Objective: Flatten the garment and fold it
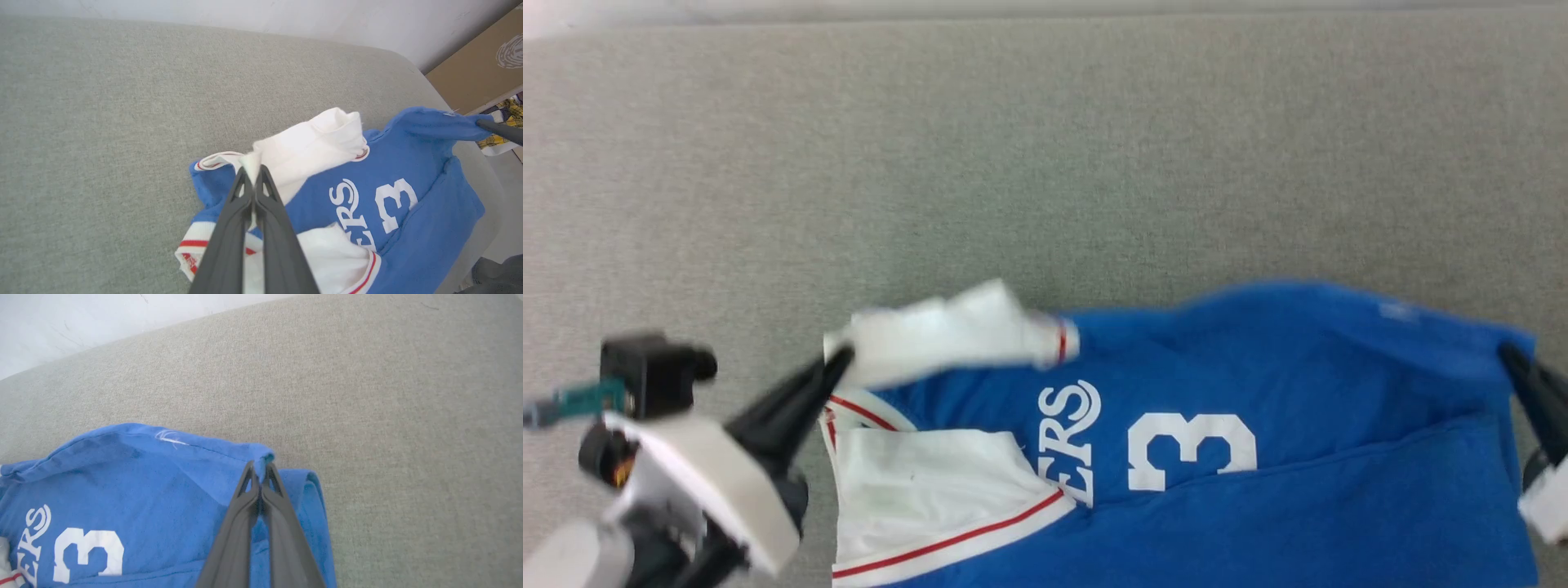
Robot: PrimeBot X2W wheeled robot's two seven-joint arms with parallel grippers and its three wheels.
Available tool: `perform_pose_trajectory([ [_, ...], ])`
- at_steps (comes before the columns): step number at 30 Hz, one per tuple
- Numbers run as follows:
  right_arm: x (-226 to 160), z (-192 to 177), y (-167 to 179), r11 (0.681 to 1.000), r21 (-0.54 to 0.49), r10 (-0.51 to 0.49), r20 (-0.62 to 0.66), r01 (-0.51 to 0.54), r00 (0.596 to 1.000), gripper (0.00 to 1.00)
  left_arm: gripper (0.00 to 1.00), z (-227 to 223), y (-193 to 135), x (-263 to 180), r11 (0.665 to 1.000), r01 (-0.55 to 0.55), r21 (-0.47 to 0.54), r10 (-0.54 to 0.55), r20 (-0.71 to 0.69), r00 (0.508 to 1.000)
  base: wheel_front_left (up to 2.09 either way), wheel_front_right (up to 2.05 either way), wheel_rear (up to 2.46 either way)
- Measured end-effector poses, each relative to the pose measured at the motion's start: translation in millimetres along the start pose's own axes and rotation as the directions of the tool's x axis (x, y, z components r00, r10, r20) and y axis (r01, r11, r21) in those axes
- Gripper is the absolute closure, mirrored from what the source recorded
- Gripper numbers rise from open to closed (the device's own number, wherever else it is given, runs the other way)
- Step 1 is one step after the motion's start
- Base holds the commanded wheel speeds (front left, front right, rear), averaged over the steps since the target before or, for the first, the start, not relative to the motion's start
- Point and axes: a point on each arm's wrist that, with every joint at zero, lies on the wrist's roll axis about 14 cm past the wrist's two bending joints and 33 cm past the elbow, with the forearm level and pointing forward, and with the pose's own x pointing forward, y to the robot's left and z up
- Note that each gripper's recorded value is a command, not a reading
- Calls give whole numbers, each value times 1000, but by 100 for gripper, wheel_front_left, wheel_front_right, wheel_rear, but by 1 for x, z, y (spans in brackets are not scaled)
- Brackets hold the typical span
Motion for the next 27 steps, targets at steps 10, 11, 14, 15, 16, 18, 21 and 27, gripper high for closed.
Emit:
perform_pose_trajectory([
  [10,-33,-40,-16,999,27,-44,-77,46,996,100,100,-47,-2,-48,993,-73,-89,62,-113,992,0,0,0],
  [11,-34,-42,-16,999,30,-43,-79,45,996,100,100,-52,-3,-51,993,-76,-95,64,-124,990,0,0,0],
  [14,-35,-49,-14,999,37,-36,-89,39,995,100,100,-66,-3,-55,990,-87,-113,68,-166,984,0,0,0],
  [15,-35,-51,-14,998,39,-36,-90,40,995,100,100,-69,-2,-56,989,-92,-115,71,-176,982,0,0,0],
  [16,-35,-52,-15,999,34,-38,-95,42,995,100,100,-73,-1,-57,989,-98,-115,75,-187,980,0,0,0],
  [18,-36,-56,-16,999,26,-42,-104,45,994,100,100,-77,-1,-58,988,-103,-119,78,-198,977,0,0,0],
  [21,-35,-65,-13,999,23,-36,-122,39,992,100,100,-87,-6,-57,985,-99,-140,67,-219,973,0,0,0],
  [27,-34,-79,-4,999,28,-15,-154,19,988,51,76,-93,-7,-48,974,-136,-182,100,-193,976,0,0,0],
])
